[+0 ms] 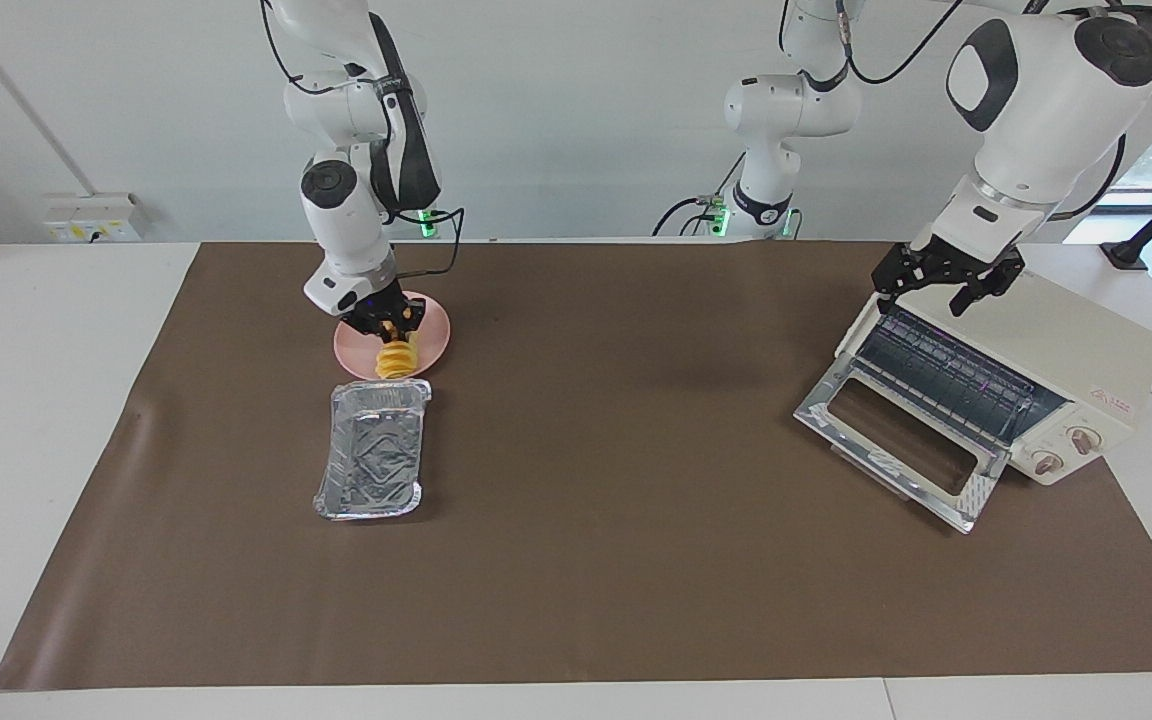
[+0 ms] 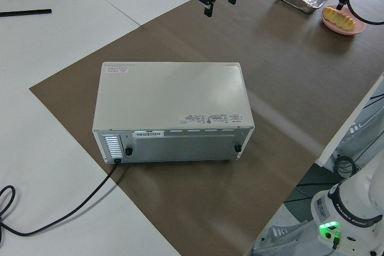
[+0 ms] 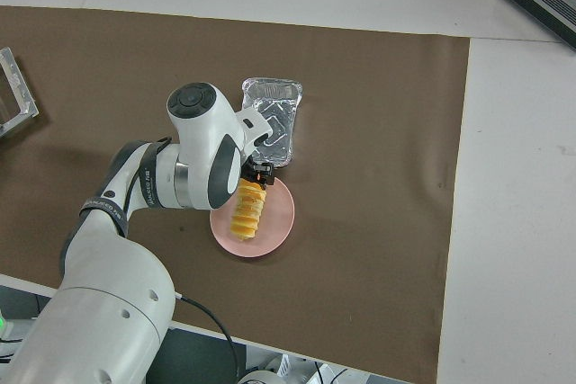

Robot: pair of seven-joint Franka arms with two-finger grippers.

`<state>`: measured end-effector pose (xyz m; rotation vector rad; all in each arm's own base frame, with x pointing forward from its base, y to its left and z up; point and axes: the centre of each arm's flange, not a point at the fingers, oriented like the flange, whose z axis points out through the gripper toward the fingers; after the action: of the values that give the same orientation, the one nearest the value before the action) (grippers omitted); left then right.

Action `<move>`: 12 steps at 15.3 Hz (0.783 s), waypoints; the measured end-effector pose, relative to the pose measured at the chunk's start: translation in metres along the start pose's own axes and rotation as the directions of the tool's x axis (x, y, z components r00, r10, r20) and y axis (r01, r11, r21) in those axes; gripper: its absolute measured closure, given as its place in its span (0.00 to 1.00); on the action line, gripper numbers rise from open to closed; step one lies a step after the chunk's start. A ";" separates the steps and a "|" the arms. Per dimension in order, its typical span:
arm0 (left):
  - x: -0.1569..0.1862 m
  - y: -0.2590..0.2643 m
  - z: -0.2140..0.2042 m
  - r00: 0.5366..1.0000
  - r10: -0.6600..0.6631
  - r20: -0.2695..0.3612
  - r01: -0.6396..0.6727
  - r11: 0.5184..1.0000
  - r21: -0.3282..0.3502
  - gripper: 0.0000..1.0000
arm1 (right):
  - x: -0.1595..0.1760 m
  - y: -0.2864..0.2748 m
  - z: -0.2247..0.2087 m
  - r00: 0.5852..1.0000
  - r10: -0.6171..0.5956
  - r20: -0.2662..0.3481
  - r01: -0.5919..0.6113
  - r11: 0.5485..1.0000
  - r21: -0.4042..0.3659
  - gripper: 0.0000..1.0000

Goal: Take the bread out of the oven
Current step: 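Open the right gripper and withdraw it from the plate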

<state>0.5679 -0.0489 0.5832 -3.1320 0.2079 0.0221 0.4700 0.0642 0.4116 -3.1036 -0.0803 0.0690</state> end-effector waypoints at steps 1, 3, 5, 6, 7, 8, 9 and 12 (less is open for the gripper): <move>0.000 0.000 0.000 1.000 0.000 0.000 0.000 1.000 0.000 0.00 | 0.009 0.008 -0.029 1.000 0.016 -0.018 -0.016 1.000 0.004 0.04; 0.000 0.000 0.000 1.000 0.000 0.000 0.000 1.000 0.000 0.00 | 0.015 0.027 -0.072 0.997 0.055 -0.047 -0.054 0.998 0.008 0.00; 0.000 0.000 0.000 1.000 0.000 0.000 0.000 1.000 0.000 0.00 | 0.014 0.045 -0.102 0.995 0.085 -0.044 -0.084 0.996 0.010 0.00; 0.000 0.000 0.000 1.000 0.000 0.000 0.000 1.000 0.000 0.00 | 0.014 0.051 -0.117 0.995 0.096 -0.041 -0.096 0.995 0.011 0.00; 0.000 0.000 0.000 1.000 0.000 0.000 0.000 1.000 0.000 0.00 | 0.014 0.056 -0.132 0.994 0.105 -0.041 -0.105 0.994 0.013 0.00; 0.000 0.000 0.000 1.000 0.000 0.000 0.000 1.000 0.000 0.00 | 0.013 0.060 -0.149 0.992 0.114 -0.048 -0.113 0.993 0.014 0.00; 0.000 0.000 0.000 1.000 0.000 0.000 0.000 1.000 0.000 0.00 | 0.013 0.065 -0.163 0.991 0.123 -0.059 -0.123 0.992 0.014 0.00; 0.000 0.000 0.000 1.000 0.000 0.000 0.000 1.000 0.000 0.00 | 0.010 0.080 -0.198 0.987 0.150 -0.060 -0.149 0.989 0.016 0.00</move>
<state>0.5679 -0.0489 0.5832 -3.1320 0.2080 0.0221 0.4934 -0.0221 0.6062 -3.0917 0.1549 -0.0213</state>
